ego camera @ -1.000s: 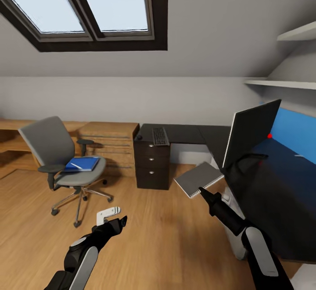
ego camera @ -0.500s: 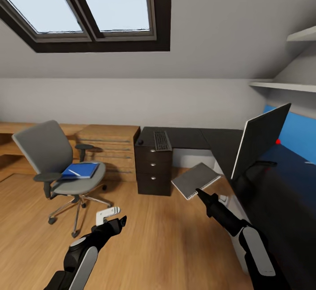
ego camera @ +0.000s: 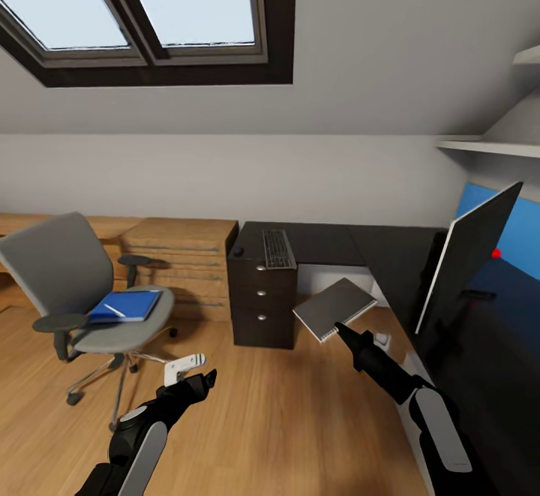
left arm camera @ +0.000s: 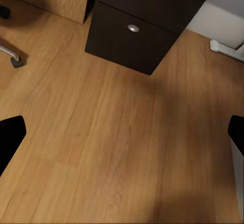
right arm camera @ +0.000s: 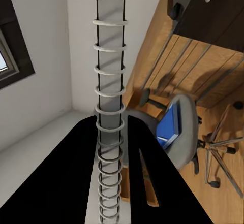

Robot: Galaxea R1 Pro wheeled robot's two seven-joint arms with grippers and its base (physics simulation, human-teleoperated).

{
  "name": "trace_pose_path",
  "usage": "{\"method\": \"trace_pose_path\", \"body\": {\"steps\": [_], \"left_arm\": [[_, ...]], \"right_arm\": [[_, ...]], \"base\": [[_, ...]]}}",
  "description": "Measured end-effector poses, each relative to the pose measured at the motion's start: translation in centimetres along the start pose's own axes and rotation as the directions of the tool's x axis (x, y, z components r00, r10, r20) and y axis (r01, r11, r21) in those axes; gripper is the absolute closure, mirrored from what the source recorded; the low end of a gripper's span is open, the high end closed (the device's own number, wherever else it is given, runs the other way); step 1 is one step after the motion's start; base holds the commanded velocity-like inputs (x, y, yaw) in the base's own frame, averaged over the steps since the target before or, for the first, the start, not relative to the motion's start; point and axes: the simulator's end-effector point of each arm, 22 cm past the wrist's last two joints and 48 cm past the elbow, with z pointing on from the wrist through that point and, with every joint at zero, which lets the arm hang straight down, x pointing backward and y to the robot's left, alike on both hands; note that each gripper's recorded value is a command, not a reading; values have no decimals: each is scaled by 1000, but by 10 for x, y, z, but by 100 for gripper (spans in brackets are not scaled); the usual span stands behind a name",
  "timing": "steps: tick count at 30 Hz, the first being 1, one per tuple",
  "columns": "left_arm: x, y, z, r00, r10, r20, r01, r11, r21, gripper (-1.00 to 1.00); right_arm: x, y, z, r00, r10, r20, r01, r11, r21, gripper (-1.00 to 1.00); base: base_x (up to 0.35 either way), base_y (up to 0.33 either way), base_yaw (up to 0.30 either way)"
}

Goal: In the bedroom, organize the workspace by keeping the computer under the desk, ensuring the monitor is on the desk, placing the keyboard on the desk next to the monitor, placing the mouse on the desk next to the keyboard, moving the folder from the swivel chair onto the desk next to the mouse, stacking the notebook on top of the folder with the pen on top of the notebook, and positioning the swivel chair next to the desk.

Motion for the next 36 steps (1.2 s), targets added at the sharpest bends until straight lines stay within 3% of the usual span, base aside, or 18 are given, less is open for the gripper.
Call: {"method": "trace_pose_path", "body": {"steps": [29, 32, 36], "left_arm": [[0, -1, 0, 1000, 0, 1, 0, 1000, 2, -100], [0, -1, 0, 1000, -1, 0, 1, 1000, 2, -100], [0, -2, 0, 1000, -1, 0, 1, 1000, 4, -100]], "right_arm": [[0, 2, 3, 1000, 17, 25, -17, 1000, -11, 100], [1, 2, 8, 998, 26, 52, -26, 1000, -14, 100], [-6, 0, 15, 989, 29, 142, -30, 1000, 7, 100]], "base": [[326, 0, 0], [326, 0, 0], [326, 0, 0]]}}
